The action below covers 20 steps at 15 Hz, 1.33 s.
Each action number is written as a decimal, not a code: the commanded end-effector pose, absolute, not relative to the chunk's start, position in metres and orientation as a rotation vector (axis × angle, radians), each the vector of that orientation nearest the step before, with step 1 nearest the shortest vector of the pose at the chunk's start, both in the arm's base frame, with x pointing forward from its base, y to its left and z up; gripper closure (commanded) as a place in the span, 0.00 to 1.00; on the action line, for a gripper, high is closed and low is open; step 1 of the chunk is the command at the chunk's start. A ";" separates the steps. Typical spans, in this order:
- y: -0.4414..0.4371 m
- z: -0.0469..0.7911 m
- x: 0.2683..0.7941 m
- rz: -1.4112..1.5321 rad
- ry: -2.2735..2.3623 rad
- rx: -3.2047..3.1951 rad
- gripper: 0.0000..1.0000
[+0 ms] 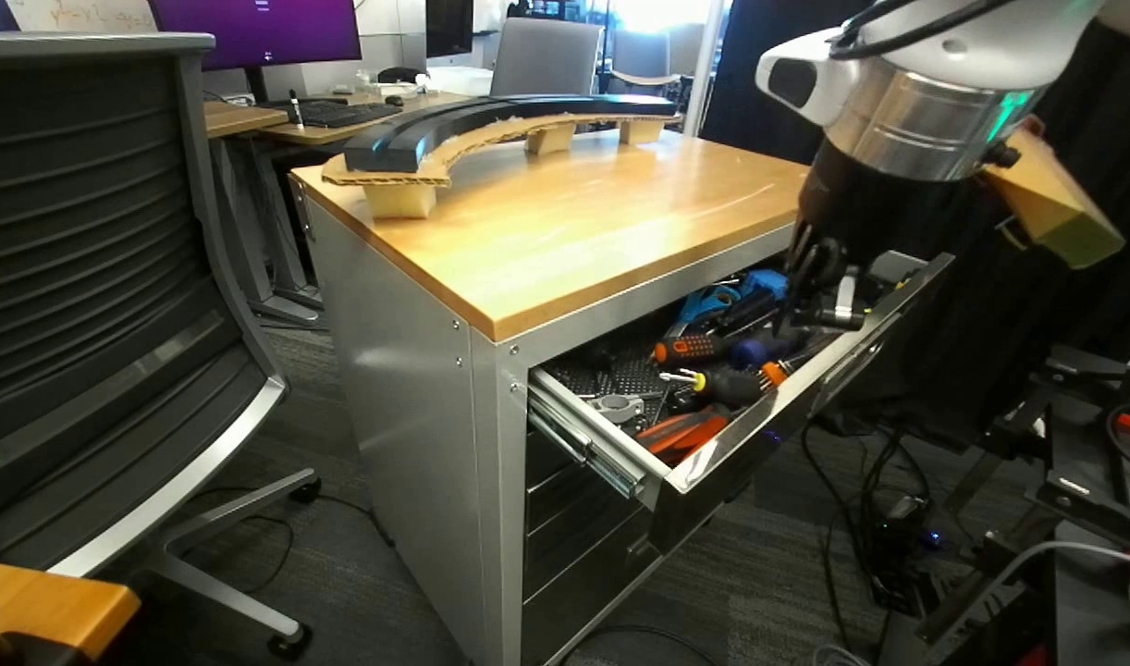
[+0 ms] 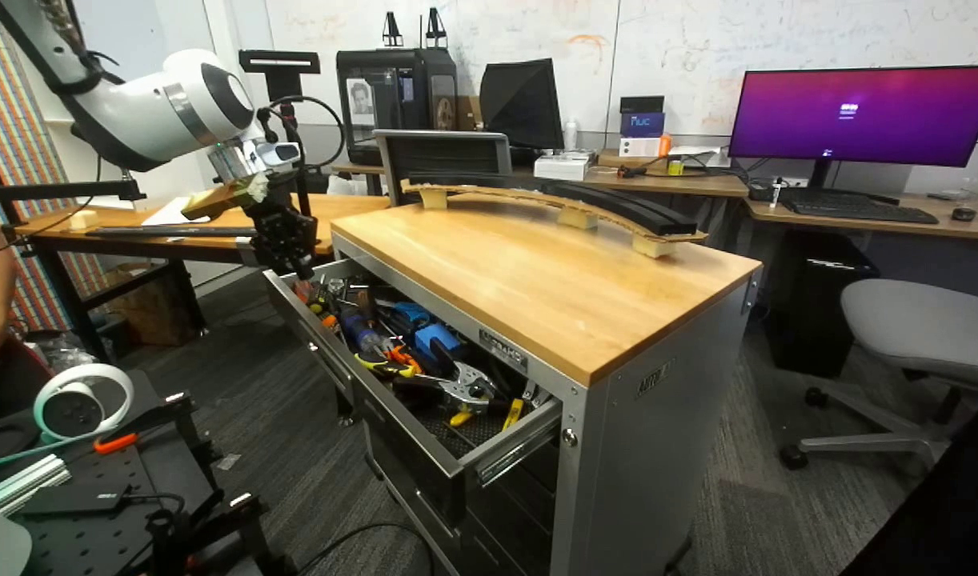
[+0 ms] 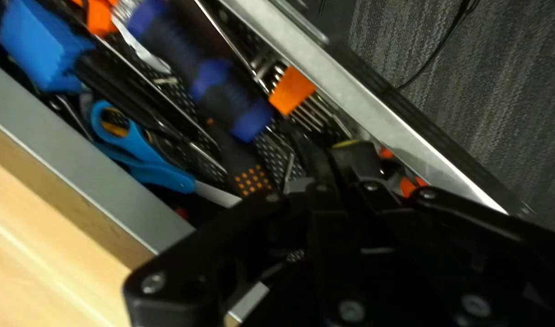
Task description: Place the screwdriver inside the open drawer then close the drawer
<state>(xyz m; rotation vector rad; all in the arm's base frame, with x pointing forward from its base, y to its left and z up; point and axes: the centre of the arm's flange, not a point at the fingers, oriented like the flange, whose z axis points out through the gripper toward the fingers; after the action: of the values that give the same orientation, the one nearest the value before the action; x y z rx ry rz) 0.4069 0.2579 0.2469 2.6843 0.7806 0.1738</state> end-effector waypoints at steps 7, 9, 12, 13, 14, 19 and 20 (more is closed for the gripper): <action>0.199 0.239 0.449 -0.233 0.139 2.841 0.93; 0.193 0.224 0.447 -0.374 0.050 2.834 0.93; 0.189 0.210 0.439 -0.575 -0.052 2.808 0.93; 0.187 0.203 0.438 -0.612 -0.076 2.806 0.93; 0.188 0.198 0.437 -0.638 -0.089 2.812 0.93; 0.209 0.175 0.446 -0.434 0.007 2.913 0.94; 0.214 0.173 0.451 -0.368 0.035 2.922 0.95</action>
<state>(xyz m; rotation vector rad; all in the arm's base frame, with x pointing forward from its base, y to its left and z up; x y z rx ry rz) 0.4360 0.1973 0.1809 2.8854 -0.0316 -0.5107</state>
